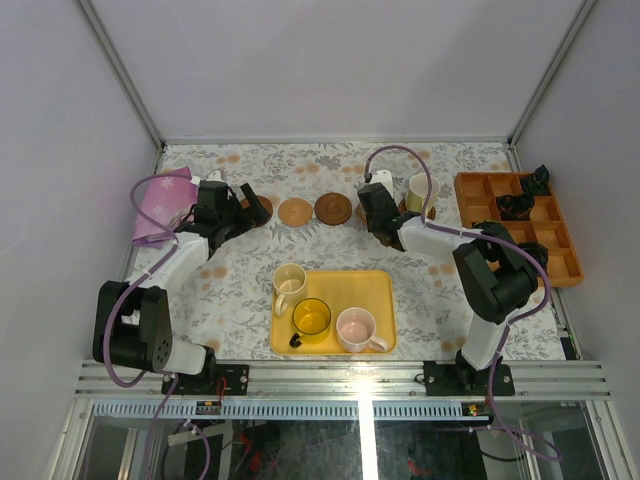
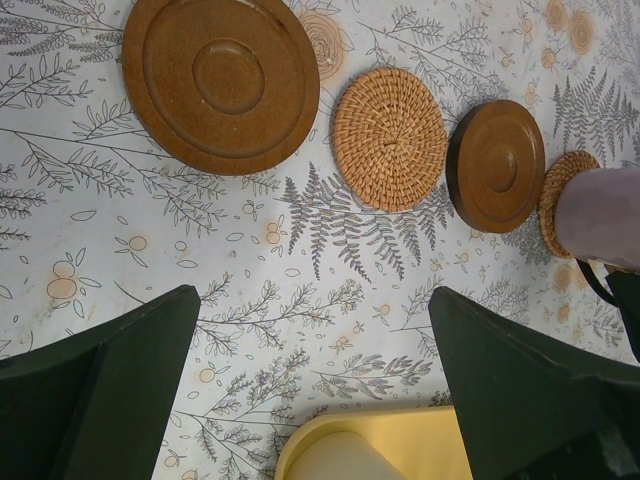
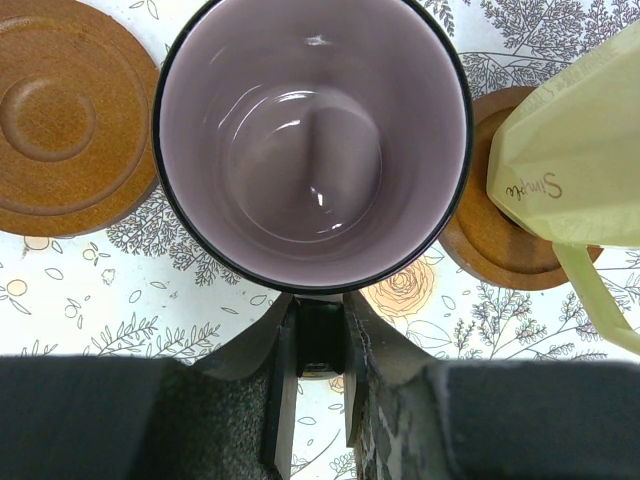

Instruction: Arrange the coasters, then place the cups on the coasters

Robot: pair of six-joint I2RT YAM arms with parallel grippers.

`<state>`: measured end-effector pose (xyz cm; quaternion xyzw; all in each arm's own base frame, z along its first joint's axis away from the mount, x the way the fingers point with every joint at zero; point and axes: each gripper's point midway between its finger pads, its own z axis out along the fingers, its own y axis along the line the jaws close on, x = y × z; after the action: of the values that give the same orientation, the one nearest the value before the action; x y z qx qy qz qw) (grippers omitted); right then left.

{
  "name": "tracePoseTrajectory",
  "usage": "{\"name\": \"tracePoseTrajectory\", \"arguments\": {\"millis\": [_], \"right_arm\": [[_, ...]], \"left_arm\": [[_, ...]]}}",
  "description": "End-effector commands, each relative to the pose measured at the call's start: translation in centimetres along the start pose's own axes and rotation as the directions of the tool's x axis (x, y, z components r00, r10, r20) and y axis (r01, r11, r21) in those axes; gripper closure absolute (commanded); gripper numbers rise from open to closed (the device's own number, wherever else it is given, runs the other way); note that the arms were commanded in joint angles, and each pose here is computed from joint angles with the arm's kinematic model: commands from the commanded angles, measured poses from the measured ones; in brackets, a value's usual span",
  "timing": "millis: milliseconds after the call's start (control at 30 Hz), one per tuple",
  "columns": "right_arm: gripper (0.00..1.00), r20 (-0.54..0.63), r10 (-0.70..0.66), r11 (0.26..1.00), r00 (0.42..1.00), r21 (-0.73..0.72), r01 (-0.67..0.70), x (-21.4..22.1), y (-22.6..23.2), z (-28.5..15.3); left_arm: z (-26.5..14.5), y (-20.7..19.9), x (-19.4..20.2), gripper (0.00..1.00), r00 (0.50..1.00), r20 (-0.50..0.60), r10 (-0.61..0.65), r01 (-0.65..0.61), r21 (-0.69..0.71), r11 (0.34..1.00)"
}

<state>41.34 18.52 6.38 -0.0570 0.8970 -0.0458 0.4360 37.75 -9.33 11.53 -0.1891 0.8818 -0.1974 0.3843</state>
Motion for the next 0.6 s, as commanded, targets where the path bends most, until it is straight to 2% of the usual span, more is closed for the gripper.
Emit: {"name": "tracePoseTrajectory", "arguments": {"millis": [0,133,167,400,567], "right_arm": [[1.0,0.126,0.092,0.996,0.988,0.001,-0.093,-4.8,0.2,-0.2],[0.99,0.118,0.099,0.995,0.988,0.014,-0.102,-5.0,0.1,-0.2],[0.96,0.116,0.102,0.994,0.988,0.017,-0.105,-5.0,0.0,-0.2],[0.6,0.109,0.102,0.994,0.989,0.038,-0.107,-4.9,-0.3,-0.2],[0.59,0.111,0.105,0.992,0.988,0.064,-0.112,-4.7,-0.9,-0.4]], "left_arm": [[0.1,-0.7,-0.4,0.01,1.0,0.0,0.021,-0.021,0.018,1.0],[0.1,-0.7,-0.4,0.01,1.0,-0.002,0.02,-0.02,0.02,1.0],[0.1,-0.7,-0.3,0.01,1.0,-0.002,0.02,-0.02,0.02,1.0],[0.1,-0.6,-0.3,0.01,1.0,-0.002,0.019,-0.019,0.016,1.0],[0.3,-0.5,-0.2,0.01,1.0,-0.005,0.017,-0.017,0.014,1.0]]}}
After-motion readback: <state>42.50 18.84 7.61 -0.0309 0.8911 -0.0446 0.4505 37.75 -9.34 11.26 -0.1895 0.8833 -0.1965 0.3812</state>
